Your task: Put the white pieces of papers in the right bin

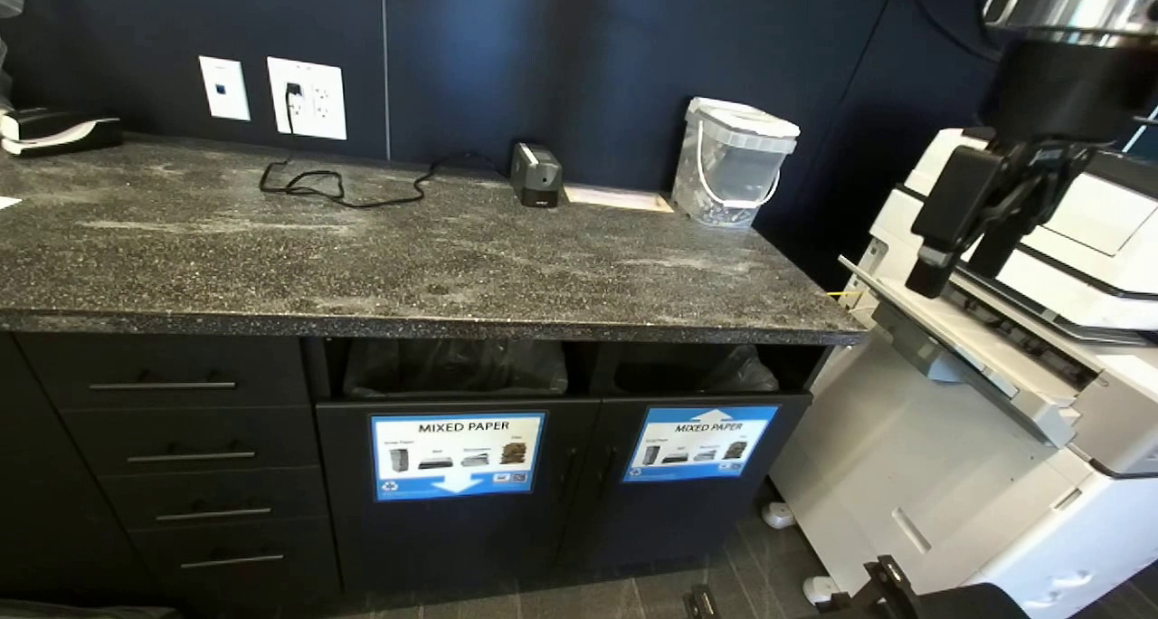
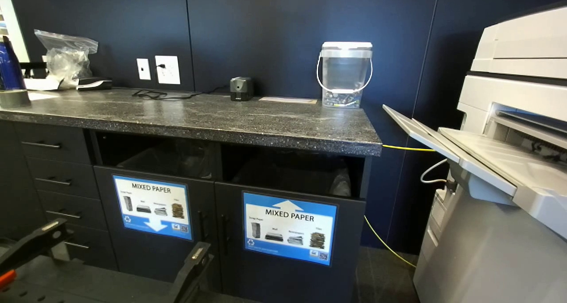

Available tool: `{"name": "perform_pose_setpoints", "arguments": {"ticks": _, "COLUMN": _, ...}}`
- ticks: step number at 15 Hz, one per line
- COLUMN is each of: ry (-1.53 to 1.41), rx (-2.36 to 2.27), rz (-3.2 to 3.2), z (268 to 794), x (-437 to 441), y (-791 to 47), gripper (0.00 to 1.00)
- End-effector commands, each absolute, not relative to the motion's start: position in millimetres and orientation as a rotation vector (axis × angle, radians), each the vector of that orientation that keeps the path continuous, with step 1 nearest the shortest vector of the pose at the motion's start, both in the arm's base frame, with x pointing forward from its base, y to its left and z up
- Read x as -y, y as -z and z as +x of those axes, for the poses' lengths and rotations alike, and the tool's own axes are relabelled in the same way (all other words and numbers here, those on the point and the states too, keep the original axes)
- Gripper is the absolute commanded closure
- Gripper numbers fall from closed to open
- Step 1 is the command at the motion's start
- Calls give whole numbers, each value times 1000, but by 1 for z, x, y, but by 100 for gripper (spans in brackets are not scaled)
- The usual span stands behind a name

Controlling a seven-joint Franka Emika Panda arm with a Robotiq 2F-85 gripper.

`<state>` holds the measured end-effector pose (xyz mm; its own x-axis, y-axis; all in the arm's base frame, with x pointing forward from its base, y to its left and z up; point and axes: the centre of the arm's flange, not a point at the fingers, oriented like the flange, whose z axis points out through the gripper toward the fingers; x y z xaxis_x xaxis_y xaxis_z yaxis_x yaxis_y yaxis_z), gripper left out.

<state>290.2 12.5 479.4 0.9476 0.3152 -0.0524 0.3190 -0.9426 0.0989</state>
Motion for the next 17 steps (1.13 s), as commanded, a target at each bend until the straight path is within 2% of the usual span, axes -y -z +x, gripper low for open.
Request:
{"name": "perform_pose_setpoints", "arguments": {"ticks": 1, "ry": 20, "rx": -424, "rz": 2998, "z": 276, "x": -22, "y": -503, "gripper": 0}}
{"name": "perform_pose_setpoints", "arguments": {"ticks": 17, "ry": 35, "rx": -390, "rz": 3015, "z": 277, "x": -24, "y": -490, "gripper": 0}}
